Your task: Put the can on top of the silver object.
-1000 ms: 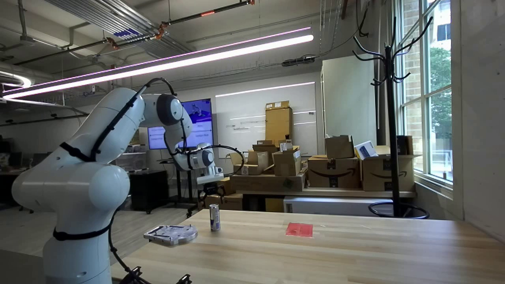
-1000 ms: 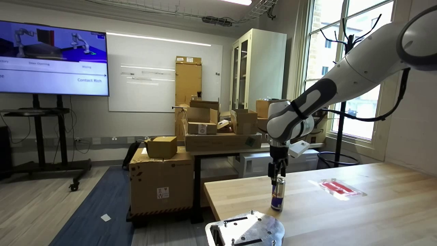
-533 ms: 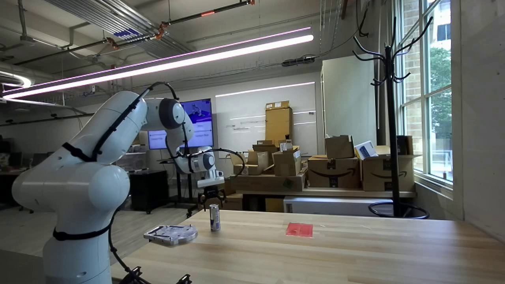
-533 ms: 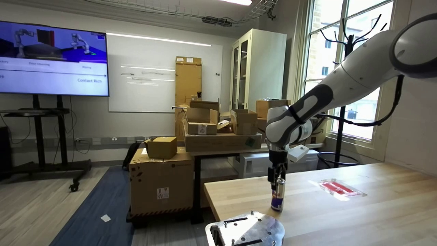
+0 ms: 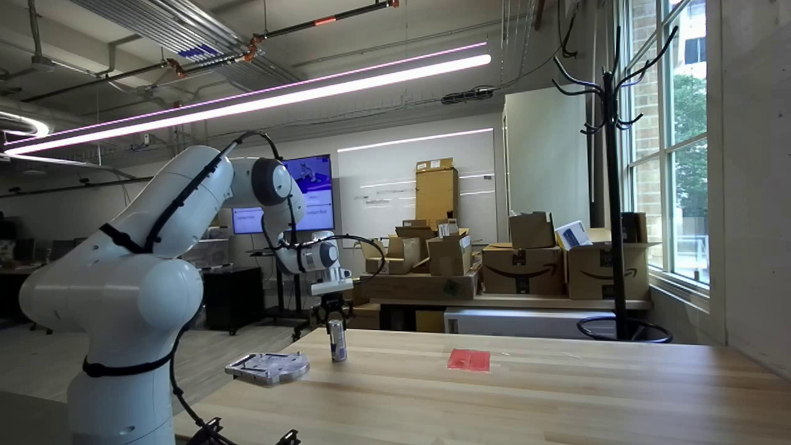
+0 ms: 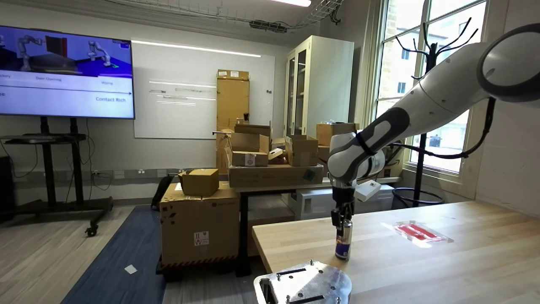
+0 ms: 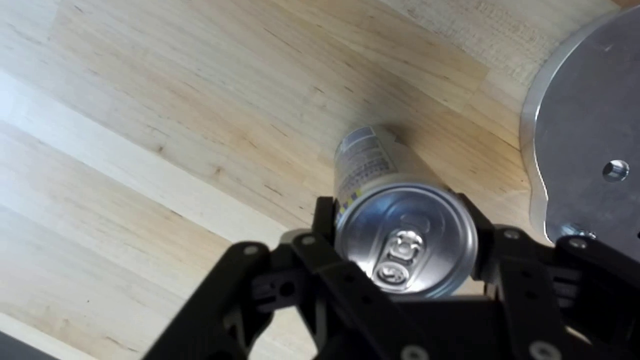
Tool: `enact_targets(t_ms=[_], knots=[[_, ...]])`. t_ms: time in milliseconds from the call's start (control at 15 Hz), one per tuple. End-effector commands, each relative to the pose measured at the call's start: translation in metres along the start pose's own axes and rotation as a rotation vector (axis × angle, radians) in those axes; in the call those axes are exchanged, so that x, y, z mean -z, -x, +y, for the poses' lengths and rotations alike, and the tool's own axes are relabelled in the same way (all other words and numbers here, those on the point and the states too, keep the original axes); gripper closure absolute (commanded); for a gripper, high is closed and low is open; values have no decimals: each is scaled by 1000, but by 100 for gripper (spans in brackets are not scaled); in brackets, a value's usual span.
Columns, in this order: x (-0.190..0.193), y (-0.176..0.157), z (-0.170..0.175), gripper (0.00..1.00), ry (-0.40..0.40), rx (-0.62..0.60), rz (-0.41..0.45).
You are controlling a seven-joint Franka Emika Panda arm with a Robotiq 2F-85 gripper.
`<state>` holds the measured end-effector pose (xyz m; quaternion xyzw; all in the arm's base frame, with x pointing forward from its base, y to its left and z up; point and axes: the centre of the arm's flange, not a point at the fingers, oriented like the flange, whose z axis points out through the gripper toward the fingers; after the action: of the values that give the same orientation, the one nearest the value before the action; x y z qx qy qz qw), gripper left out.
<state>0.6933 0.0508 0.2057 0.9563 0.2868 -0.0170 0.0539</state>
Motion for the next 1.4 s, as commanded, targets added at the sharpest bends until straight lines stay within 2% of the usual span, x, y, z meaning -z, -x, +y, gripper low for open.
enact_targets(t_ms=[0,267,667,1000,1333], knots=[[11,-2,5,66,-16,12,18],[33,9,0,67,1,14,37],[91,20,-21,67,42,41,84],[114,16,-79,67,50,128,92],[99,4,-151,67,37,254,46]])
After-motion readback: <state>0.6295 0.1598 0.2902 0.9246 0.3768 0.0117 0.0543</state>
